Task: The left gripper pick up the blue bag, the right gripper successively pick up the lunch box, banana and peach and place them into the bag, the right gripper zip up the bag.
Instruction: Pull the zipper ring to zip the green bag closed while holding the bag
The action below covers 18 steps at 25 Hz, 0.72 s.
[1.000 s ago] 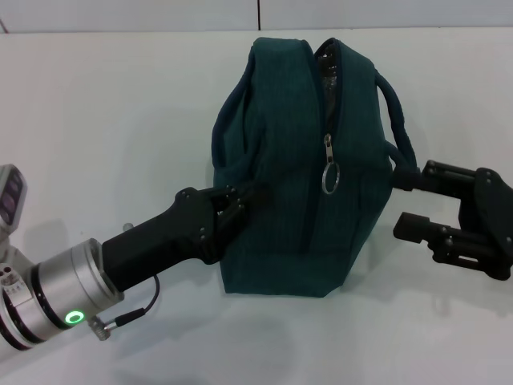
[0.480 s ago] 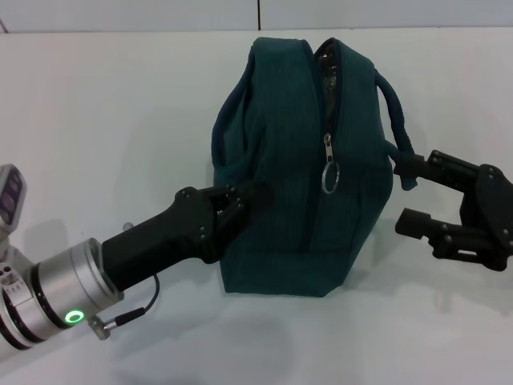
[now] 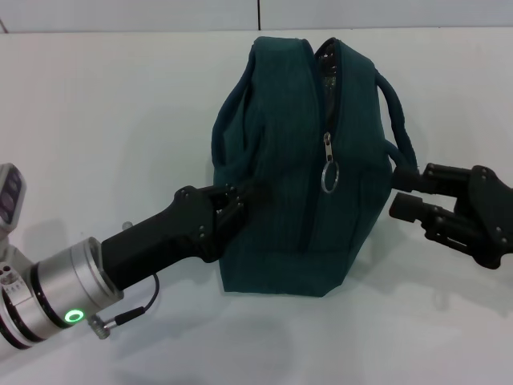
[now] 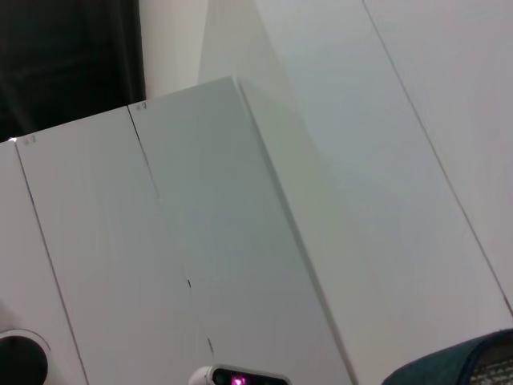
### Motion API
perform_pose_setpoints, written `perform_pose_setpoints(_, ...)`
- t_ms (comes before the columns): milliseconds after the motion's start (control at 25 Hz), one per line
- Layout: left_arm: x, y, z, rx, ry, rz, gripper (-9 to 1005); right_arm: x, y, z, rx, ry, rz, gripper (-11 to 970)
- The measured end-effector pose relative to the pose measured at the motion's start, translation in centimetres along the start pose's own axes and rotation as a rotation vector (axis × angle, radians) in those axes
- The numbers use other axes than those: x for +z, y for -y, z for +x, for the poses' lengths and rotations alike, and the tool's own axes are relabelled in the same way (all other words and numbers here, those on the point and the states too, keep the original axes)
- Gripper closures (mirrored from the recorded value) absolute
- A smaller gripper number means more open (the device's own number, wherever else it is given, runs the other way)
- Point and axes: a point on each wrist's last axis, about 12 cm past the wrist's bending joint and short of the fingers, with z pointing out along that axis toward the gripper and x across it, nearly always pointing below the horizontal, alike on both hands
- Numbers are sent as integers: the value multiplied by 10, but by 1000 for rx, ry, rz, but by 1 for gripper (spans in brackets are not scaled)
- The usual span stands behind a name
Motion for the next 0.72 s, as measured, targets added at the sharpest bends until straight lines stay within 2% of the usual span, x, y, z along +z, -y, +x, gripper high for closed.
perform_pose_setpoints(320,0,0,0,0,1,1,948,8,2,0,28,2,-11,649)
perform_pose_setpoints(720,0,0,0,4,2,3,947,27,13,5,80,-25,-7,193)
